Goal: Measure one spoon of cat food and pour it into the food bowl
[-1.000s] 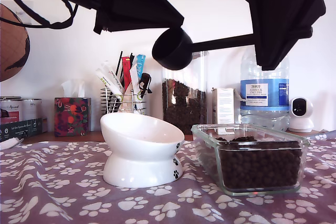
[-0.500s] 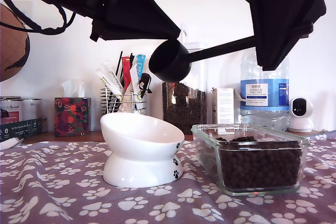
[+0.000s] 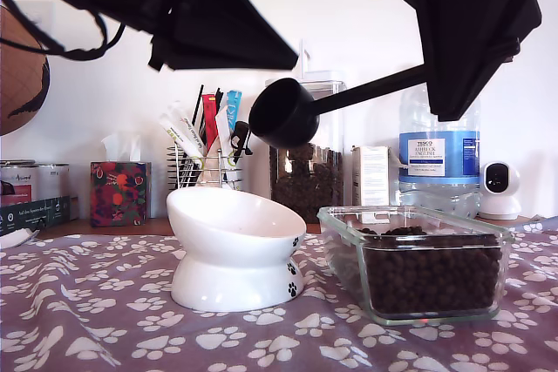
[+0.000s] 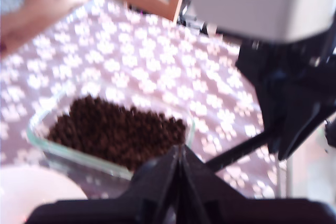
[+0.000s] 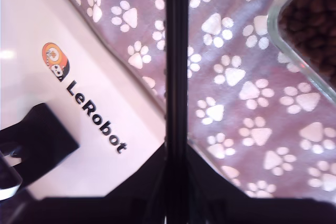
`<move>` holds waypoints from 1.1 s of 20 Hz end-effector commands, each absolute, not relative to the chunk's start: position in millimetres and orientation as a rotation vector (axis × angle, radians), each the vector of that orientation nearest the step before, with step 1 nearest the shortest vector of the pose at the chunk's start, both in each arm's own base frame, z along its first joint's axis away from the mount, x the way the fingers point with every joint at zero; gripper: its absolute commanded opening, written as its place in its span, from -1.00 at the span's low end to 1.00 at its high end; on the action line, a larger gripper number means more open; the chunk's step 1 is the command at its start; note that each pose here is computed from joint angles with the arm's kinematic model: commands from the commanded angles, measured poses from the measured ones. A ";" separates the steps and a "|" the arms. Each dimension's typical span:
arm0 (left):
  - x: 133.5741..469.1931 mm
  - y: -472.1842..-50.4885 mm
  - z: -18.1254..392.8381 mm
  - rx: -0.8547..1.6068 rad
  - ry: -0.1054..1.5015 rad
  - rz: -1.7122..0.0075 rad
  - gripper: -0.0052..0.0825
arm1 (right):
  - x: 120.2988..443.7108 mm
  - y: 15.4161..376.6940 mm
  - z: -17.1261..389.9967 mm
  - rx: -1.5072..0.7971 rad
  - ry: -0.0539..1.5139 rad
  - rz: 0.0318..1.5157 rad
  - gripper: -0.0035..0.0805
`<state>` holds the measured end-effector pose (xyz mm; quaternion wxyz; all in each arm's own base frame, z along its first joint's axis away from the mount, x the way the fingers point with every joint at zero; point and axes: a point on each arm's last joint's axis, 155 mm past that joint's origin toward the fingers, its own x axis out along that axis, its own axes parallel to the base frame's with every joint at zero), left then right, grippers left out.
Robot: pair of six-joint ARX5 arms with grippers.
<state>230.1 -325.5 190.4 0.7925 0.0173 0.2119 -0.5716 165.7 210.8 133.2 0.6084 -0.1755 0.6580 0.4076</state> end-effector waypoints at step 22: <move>191.0 -213.9 239.6 0.074 0.433 -0.946 -0.93 | 315.0 82.0 112.3 -1.378 1.288 0.089 -0.95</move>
